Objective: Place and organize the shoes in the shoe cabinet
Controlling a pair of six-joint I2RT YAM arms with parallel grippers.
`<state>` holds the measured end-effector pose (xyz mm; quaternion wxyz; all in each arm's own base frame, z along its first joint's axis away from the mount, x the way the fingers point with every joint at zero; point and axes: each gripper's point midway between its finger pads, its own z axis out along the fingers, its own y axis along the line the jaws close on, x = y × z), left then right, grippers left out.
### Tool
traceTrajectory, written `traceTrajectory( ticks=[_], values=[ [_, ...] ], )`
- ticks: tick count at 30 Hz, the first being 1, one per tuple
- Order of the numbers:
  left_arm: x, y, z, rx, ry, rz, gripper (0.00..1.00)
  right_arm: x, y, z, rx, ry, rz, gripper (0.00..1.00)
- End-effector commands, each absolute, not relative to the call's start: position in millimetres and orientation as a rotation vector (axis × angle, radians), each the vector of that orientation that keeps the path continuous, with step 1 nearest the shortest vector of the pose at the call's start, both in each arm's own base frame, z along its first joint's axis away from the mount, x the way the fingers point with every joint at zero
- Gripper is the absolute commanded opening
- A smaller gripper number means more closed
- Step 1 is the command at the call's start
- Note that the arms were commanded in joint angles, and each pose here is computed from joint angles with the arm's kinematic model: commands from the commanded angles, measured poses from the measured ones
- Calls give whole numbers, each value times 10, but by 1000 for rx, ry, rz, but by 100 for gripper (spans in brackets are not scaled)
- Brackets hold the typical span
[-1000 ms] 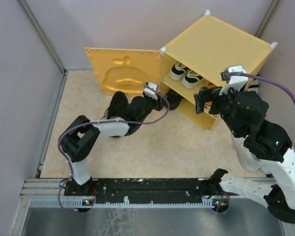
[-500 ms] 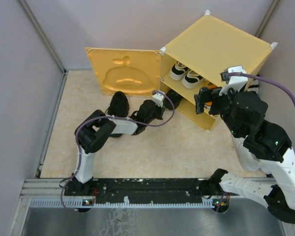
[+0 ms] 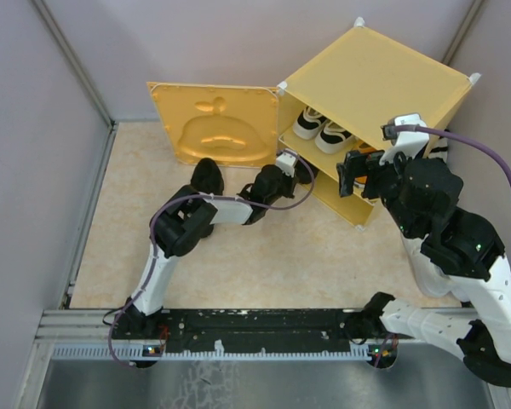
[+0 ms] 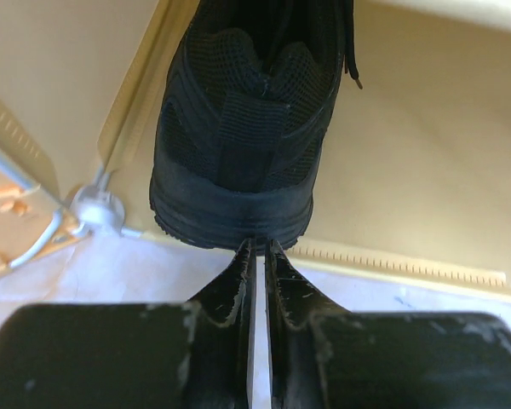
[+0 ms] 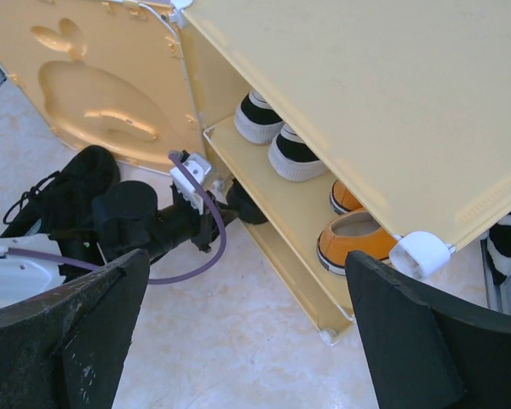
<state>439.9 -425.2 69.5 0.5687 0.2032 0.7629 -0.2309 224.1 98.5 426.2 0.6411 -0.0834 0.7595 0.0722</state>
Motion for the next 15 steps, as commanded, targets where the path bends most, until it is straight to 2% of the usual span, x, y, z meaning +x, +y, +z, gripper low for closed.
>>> traceTrajectory(
  ticks=[1, 4, 9, 13, 15],
  values=[
    [4637, -4389, 914, 400, 1678, -589, 12, 2239, 946, 4398, -164, 1700, 171, 98],
    [4658, -4427, 986, 378, 1639, -619, 14, 2227, 926, 4389, -160, 1702, 167, 98],
    [4554, -4318, 1008, 385, 1657, -609, 25, 2212, 896, 4378, -152, 1702, 162, 98],
    [4303, -4083, 1079, 413, 1697, -590, 47, 2204, 900, 4387, -154, 1700, 169, 98],
    [4142, -3920, 1151, 427, 1719, -574, 53, 2203, 904, 4396, -156, 1697, 172, 98]
  ],
)
